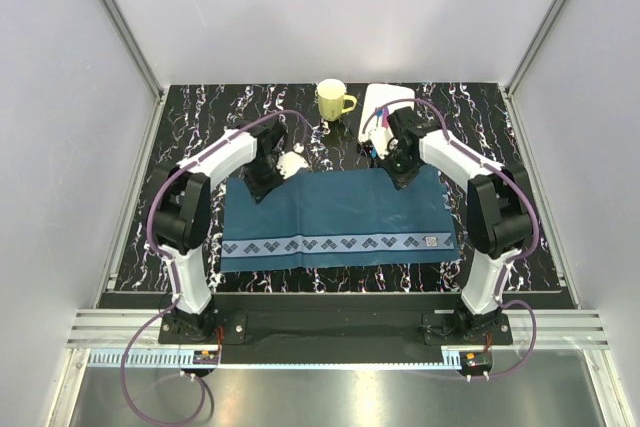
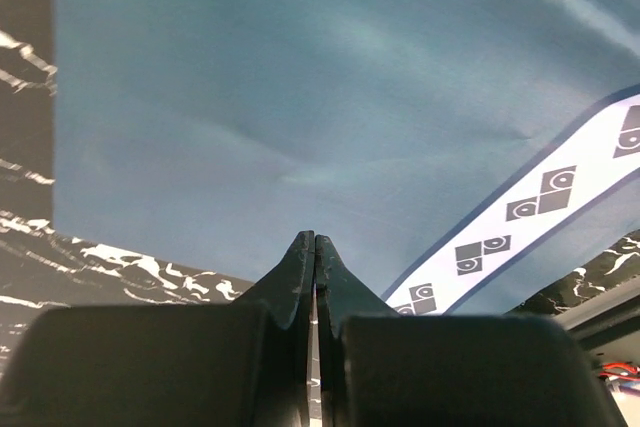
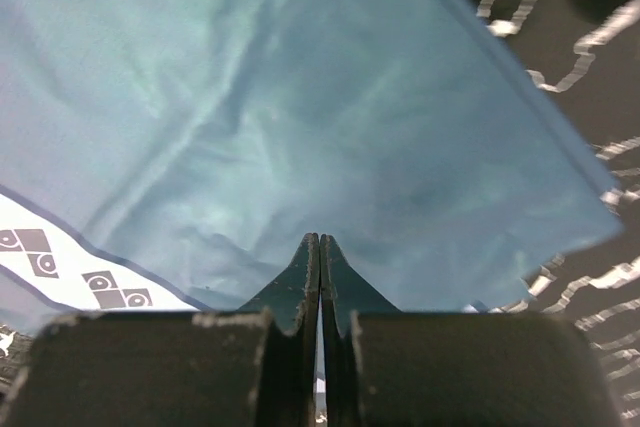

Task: Set the dinner table for one person
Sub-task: Move the napkin to the center of the board.

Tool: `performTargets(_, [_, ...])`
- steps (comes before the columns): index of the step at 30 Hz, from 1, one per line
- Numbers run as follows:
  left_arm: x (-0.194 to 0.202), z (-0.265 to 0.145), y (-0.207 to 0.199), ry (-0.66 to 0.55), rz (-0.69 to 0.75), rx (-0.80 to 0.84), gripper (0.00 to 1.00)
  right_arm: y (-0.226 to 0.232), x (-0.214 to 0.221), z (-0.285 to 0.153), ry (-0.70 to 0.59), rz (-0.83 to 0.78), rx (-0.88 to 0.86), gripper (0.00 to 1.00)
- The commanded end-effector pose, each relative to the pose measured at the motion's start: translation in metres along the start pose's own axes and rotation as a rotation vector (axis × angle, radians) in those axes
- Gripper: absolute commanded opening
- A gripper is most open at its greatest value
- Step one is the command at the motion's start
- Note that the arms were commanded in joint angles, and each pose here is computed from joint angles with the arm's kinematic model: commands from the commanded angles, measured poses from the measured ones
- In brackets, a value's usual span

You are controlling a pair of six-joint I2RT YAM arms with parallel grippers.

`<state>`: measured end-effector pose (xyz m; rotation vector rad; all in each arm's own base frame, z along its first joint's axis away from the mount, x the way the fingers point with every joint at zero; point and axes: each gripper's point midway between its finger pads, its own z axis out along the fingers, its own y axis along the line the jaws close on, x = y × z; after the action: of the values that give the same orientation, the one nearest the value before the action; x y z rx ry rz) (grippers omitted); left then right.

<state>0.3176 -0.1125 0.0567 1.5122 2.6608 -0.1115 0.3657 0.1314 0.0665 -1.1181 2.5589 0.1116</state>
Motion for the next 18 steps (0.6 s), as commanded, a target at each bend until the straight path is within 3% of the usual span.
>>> performTargets(1, [-0.001,0.005,-0.007,0.015,0.029,0.033,0.00,0.009,-0.009,0.004,-0.002,0.004,-0.050,0.00])
performTargets(18, [0.026,0.041,-0.014,0.107,-0.025,0.034,0.00,0.015,0.011,0.029,0.058,0.046,-0.066,0.00])
